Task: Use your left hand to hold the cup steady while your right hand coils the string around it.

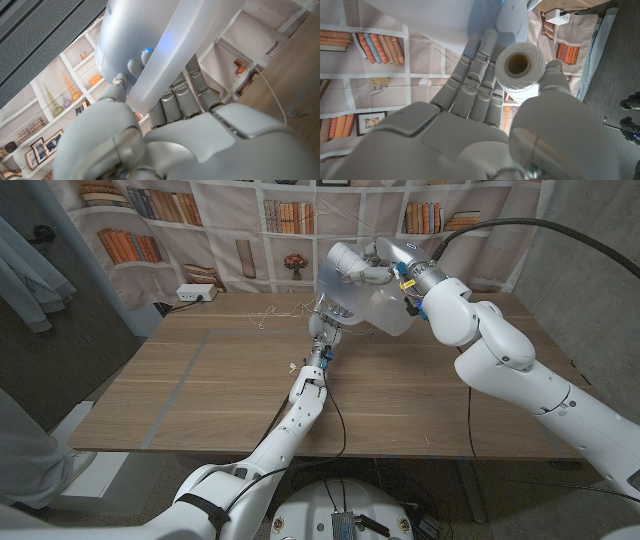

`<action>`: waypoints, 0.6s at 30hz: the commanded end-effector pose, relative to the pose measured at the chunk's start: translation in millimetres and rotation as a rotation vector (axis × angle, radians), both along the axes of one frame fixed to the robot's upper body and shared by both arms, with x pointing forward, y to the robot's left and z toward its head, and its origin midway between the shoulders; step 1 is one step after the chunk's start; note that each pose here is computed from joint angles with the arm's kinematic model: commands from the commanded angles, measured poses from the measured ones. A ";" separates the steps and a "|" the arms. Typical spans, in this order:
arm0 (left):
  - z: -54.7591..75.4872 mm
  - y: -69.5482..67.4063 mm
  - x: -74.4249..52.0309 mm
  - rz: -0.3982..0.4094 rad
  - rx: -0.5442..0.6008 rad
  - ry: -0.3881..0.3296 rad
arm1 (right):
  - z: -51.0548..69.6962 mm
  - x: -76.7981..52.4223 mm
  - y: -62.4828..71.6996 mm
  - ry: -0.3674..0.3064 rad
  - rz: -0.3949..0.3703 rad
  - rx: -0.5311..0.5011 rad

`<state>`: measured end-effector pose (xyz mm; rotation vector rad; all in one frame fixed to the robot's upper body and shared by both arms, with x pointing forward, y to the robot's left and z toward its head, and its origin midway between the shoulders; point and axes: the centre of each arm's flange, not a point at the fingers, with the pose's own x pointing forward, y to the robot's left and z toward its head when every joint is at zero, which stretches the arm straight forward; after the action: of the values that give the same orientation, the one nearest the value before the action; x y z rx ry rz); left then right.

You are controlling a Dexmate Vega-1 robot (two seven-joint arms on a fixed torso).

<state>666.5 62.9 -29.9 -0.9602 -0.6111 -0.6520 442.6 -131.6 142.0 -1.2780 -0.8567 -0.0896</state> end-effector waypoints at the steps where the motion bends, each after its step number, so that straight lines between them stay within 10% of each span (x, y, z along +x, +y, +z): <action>1: 5.8 0.2 4.1 0.001 -0.004 -0.022 | -23.3 5.6 15.7 0.082 0.035 -0.062; 18: 9.2 -0.8 3.4 -0.014 -0.016 -0.044 | -41.4 13.5 30.1 0.136 0.049 -0.123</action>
<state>670.3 62.8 -23.3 -0.9583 -0.6398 -0.6697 451.7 -108.4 111.2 -1.3404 -0.8064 0.0530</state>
